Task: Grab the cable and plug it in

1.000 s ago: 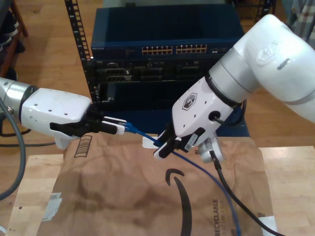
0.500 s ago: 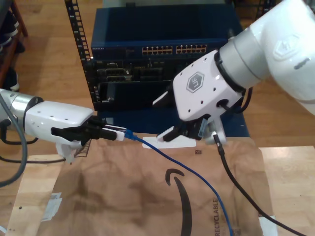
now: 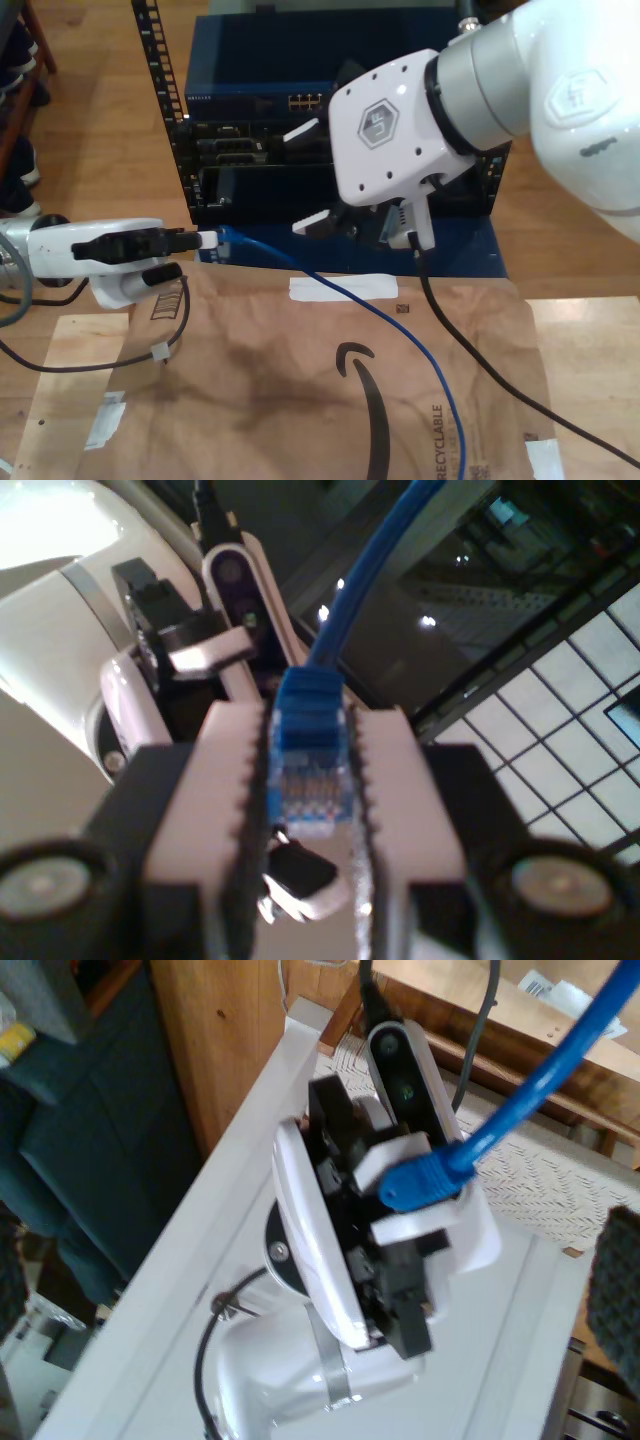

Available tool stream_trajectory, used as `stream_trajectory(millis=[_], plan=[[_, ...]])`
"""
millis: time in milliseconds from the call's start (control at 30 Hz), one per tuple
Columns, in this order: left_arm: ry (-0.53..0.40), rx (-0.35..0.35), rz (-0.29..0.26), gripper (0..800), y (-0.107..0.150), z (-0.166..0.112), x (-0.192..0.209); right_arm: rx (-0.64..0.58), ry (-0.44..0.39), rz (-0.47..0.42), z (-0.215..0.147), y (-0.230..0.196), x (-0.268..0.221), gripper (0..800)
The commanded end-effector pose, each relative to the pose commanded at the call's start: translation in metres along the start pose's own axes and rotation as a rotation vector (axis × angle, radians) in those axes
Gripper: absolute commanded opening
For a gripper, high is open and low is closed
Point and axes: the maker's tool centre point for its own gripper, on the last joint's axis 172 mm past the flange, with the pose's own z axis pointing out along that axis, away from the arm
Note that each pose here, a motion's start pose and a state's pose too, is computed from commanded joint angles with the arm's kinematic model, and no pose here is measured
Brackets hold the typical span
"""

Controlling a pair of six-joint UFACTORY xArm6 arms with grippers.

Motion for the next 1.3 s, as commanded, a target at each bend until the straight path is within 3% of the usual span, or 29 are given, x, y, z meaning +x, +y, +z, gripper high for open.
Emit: stream_trajectory(millis=[367, 667, 1300], plan=[[0.0, 0.033, -0.021, 3, -0.007, 0.0, -0.004, 0.085, -0.002, -0.104, 0.032, 0.007, -0.029, 784], [-0.016, 0.036, -0.012, 7, -0.012, -0.005, -0.007, 0.142, 0.075, -0.125, 0.055, 0.021, 0.007, 784], [-0.052, 0.077, -0.023, 16, -0.029, -0.013, -0.004, 0.179, 0.014, -0.193, 0.037, 0.037, -0.033, 783]])
